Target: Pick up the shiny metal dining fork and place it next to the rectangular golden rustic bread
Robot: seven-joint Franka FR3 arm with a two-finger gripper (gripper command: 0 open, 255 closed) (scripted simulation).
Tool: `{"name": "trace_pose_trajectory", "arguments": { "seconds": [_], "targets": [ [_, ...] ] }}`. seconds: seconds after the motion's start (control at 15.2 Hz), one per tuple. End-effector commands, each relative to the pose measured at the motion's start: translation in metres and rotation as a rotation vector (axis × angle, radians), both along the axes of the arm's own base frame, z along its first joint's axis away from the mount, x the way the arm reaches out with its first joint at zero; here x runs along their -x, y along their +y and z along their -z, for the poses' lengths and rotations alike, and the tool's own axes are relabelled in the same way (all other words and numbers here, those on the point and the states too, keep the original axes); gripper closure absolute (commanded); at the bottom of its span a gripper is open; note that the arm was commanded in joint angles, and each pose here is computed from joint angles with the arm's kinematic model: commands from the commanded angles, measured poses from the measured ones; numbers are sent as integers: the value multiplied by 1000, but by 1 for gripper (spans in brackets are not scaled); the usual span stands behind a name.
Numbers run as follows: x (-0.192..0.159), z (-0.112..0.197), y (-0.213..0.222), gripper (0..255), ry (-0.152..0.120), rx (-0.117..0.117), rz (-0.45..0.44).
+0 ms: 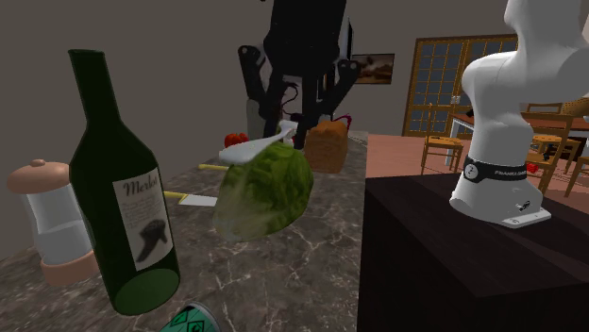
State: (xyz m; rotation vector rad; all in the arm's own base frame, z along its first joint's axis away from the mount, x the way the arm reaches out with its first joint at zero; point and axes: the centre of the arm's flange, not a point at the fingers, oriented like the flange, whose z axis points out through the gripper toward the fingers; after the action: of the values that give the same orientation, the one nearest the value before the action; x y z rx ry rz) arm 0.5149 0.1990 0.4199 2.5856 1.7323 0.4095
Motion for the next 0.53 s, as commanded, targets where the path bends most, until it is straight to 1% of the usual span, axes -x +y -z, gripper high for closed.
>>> {"name": "trace_pose_trajectory", "arguments": {
  "seconds": [0.0, 0.46],
  "targets": [
    [4, -1, -25, 255, 0, 0, -2],
    [14, -1, -117, 255, 0, 0, -2]
  ]
}}
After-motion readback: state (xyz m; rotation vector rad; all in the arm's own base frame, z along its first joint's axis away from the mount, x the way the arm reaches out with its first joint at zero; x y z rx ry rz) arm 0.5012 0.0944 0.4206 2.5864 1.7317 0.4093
